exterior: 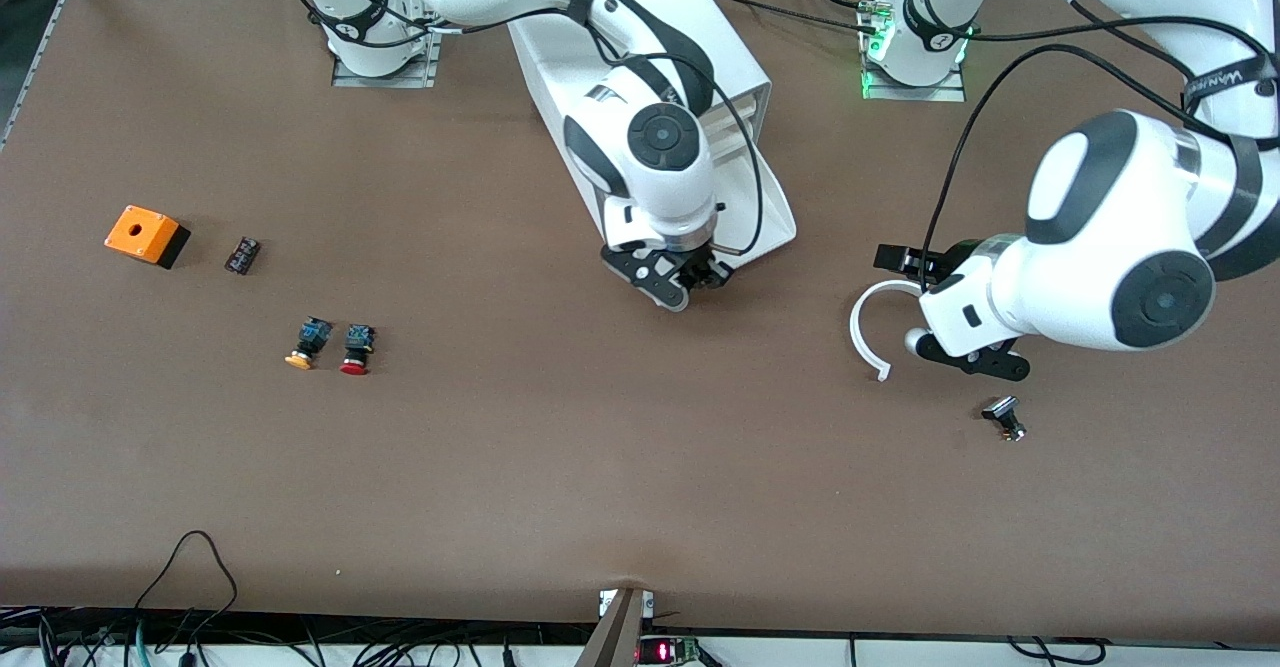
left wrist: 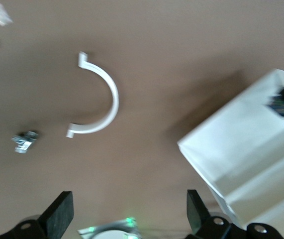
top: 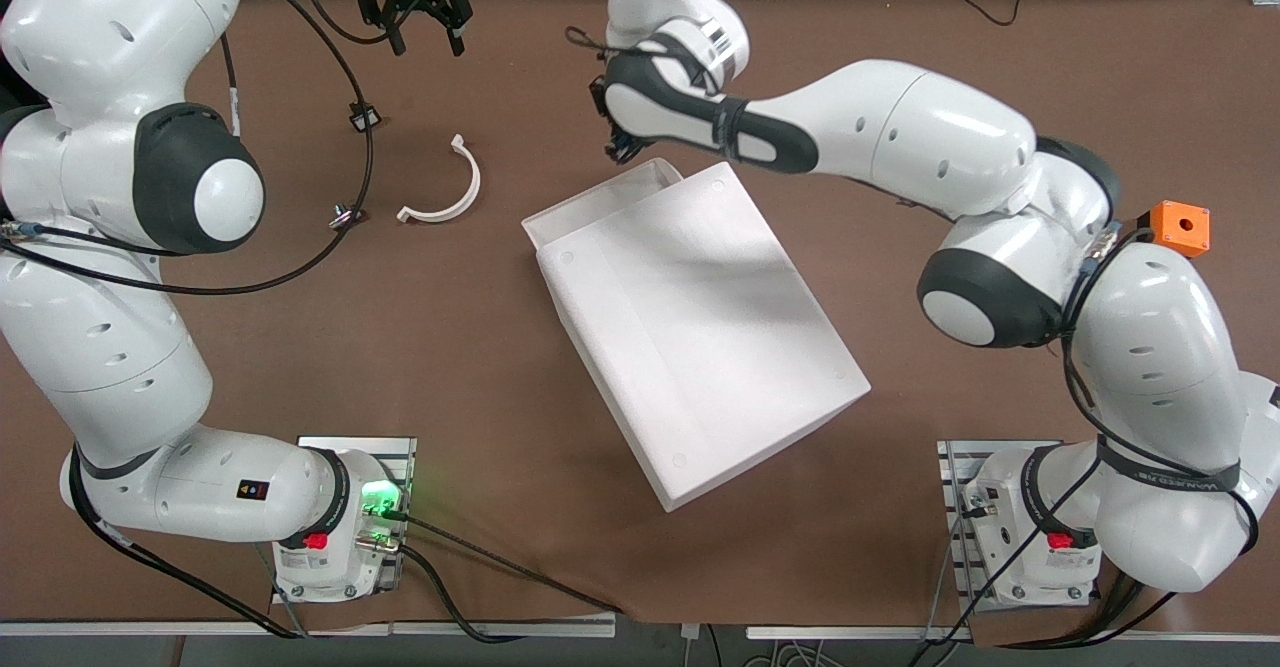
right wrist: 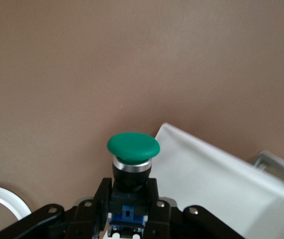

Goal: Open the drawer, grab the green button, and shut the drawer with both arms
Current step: 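Lift the green button out with the right gripper while the left gripper withdraws, then lower the button with the right gripper while the left gripper reaches the drawer, then release the button with the right gripper while the left gripper pushes the drawer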

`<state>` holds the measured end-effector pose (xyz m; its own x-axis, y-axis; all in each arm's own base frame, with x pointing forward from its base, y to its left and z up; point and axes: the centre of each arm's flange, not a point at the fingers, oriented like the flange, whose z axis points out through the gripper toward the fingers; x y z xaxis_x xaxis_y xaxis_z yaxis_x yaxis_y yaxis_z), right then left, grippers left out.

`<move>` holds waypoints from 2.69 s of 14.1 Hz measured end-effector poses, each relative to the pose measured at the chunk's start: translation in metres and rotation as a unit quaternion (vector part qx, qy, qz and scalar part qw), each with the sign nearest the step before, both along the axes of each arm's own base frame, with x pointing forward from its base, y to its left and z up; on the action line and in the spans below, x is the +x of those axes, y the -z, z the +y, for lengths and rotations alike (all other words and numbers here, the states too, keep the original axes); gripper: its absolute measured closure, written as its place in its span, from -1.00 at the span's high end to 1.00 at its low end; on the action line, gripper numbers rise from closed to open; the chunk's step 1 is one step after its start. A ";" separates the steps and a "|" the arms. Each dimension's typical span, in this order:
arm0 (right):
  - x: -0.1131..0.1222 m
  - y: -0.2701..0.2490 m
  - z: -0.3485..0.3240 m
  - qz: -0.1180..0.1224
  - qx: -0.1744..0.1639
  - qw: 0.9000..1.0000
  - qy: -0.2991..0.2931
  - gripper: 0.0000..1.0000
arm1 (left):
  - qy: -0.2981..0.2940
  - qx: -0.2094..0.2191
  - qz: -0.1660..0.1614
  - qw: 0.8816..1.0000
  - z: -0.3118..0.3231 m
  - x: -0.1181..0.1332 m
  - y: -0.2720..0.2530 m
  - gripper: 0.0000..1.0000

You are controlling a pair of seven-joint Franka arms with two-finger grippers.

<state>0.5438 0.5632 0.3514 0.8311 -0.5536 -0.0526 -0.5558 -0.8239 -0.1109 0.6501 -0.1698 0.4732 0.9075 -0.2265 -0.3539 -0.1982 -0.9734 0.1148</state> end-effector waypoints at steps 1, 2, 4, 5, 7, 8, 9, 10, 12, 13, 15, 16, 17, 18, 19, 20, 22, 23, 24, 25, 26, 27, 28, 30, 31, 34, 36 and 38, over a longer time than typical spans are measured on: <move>0.010 -0.010 -0.014 -0.002 -0.004 1.000 -0.030 -0.35 | 0.001 0.006 -0.025 1.000 -0.001 0.005 -0.007 1.00; 0.020 -0.017 -0.027 -0.005 -0.006 0.998 -0.061 -0.35 | -0.003 0.006 -0.046 0.999 0.001 0.011 -0.011 1.00; 0.039 -0.021 -0.058 0.000 -0.019 0.992 -0.122 -0.35 | -0.012 0.009 -0.059 0.998 0.007 0.016 -0.011 1.00; 0.050 -0.018 -0.076 0.003 -0.025 0.988 -0.152 -0.35 | -0.026 0.012 -0.062 0.998 0.008 0.019 -0.008 1.00; 0.071 -0.002 -0.118 0.015 -0.033 0.977 -0.211 -0.35 | -0.072 0.020 -0.076 0.994 0.005 0.028 0.006 0.96; 0.079 0.010 -0.140 0.022 -0.037 0.971 -0.234 -0.35 | -0.092 0.024 -0.082 0.992 0.003 0.031 0.017 0.91; 0.086 0.024 -0.162 0.028 -0.038 0.967 -0.251 -0.35 | -0.109 0.024 -0.090 0.990 -0.001 0.034 0.029 0.74; 0.092 0.039 -0.184 0.032 -0.039 0.963 -0.265 -0.35 | -0.123 0.023 -0.102 0.987 -0.005 0.036 0.042 0.65; 0.101 0.066 -0.231 0.040 -0.040 0.957 -0.283 -0.35 | -0.158 0.025 -0.118 0.980 -0.020 0.035 0.067 0.76; 0.105 0.077 -0.256 0.044 -0.039 0.957 -0.285 -0.35 | -0.179 0.029 -0.121 0.976 -0.030 0.031 0.078 0.81; 0.112 0.094 -0.303 0.048 -0.037 0.957 -0.282 -0.35 | -0.219 0.040 -0.121 0.967 -0.058 0.017 0.098 0.88; 0.114 0.102 -0.325 0.047 -0.036 0.957 -0.282 -0.35 | -0.236 0.043 -0.123 0.963 -0.071 0.010 0.108 0.88; 0.115 0.109 -0.344 0.048 -0.034 0.957 -0.285 -0.35 | -0.251 0.044 -0.127 0.959 -0.083 0.003 0.118 0.92; 0.116 0.115 -0.361 0.050 -0.030 0.955 -0.290 -0.35 | -0.266 0.045 -0.131 0.954 -0.092 -0.003 0.129 0.93; 0.117 0.121 -0.377 0.052 -0.026 0.954 -0.294 -0.35 | -0.282 0.046 -0.133 0.949 -0.099 -0.010 0.141 0.94; 0.117 0.125 -0.392 0.055 -0.022 0.953 -0.297 -0.35 | -0.296 0.048 -0.135 0.945 -0.105 -0.018 0.153 0.94; 0.116 0.132 -0.414 0.059 -0.018 0.953 -0.296 -0.35 | -0.320 0.049 -0.138 0.936 -0.119 -0.040 0.177 0.94; 0.115 0.136 -0.420 0.061 -0.017 0.953 -0.295 -0.35 | -0.325 0.050 -0.138 0.934 -0.126 -0.054 0.189 0.95; 0.113 0.140 -0.423 0.063 -0.017 0.954 -0.293 -0.35 | -0.325 0.052 -0.135 0.935 -0.136 -0.069 0.200 0.95; 0.111 0.142 -0.425 0.065 -0.017 0.954 -0.292 -0.34 | -0.327 0.055 -0.128 0.935 -0.146 -0.085 0.211 0.95; 0.111 0.144 -0.427 0.066 -0.016 0.955 -0.290 -0.25 | -0.332 0.057 -0.122 0.934 -0.155 -0.099 0.218 0.95; 0.111 0.143 -0.429 0.065 -0.016 0.955 -0.289 -0.08 | -0.336 0.061 -0.117 0.933 -0.162 -0.109 0.223 0.95; 0.112 0.142 -0.429 0.064 -0.016 0.955 -0.288 0.14 | -0.337 0.063 -0.114 0.932 -0.167 -0.116 0.226 0.95; 0.114 0.131 -0.429 0.055 -0.016 0.956 -0.287 0.53 | -0.346 0.068 -0.110 0.929 -0.170 -0.122 0.228 0.95; 0.117 0.121 -0.429 0.045 -0.017 0.957 -0.287 0.72 | -0.350 0.070 -0.108 0.928 -0.171 -0.124 0.229 0.96; 0.127 0.071 -0.432 0.006 -0.020 0.959 -0.282 0.99 | -0.352 0.073 -0.099 0.928 -0.183 -0.137 0.233 0.96; 0.131 0.028 -0.434 -0.027 -0.023 0.959 -0.283 1.00 | -0.345 0.074 -0.092 0.931 -0.193 -0.149 0.237 0.96; 0.132 -0.017 -0.436 -0.062 -0.026 0.952 -0.298 1.00 | -0.339 0.074 -0.087 0.934 -0.201 -0.158 0.238 0.96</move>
<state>0.6753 0.1267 0.3688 0.9965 0.0184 0.0810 0.0261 -0.9951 -0.0952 0.4919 -0.3704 0.2347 0.8708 0.4613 -0.1699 0.4670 -0.8842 -0.0076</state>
